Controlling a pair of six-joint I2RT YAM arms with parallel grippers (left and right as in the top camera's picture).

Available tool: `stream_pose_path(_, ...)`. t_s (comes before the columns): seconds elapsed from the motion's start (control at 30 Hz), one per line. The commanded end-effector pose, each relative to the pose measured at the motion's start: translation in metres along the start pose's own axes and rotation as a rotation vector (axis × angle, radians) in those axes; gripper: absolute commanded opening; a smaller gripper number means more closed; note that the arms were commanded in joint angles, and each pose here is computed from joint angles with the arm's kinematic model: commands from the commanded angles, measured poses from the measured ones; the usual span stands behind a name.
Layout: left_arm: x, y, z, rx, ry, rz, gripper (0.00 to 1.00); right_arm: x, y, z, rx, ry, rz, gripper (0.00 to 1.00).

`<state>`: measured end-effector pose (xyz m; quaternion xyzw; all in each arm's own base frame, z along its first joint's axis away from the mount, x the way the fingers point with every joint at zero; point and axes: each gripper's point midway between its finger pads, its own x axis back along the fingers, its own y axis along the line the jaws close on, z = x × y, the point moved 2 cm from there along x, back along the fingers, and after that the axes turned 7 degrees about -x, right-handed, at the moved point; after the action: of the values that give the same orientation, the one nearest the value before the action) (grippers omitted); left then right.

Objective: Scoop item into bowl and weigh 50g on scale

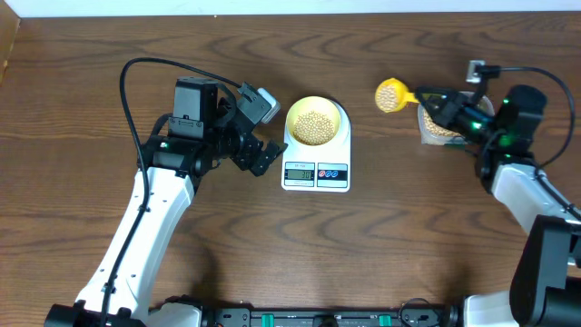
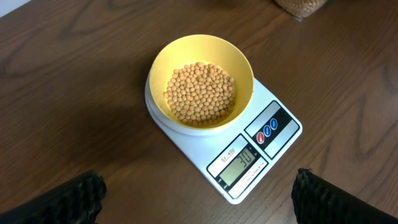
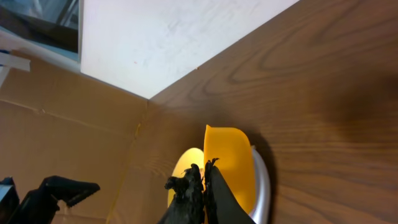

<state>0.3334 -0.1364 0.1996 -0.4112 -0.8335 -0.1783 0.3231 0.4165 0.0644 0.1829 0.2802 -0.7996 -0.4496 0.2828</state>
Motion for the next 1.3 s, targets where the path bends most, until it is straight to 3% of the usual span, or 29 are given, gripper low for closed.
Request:
stream_pose_path(0.0,0.002,-0.002,0.0,0.004,-0.01,0.007,0.97,-0.018,0.006,0.009,-0.008,-0.004,0.014,0.01)
stream_pose_path(0.5,0.002,-0.002,0.0,0.004,-0.01,0.007,0.98,-0.072,0.04,0.06,0.07,0.007,0.044,0.01)
stream_pose_path(1.27,0.002,-0.002,0.0,0.004,-0.01,0.007,0.97,-0.083,0.054,0.078,0.155,0.043,0.016,0.01)
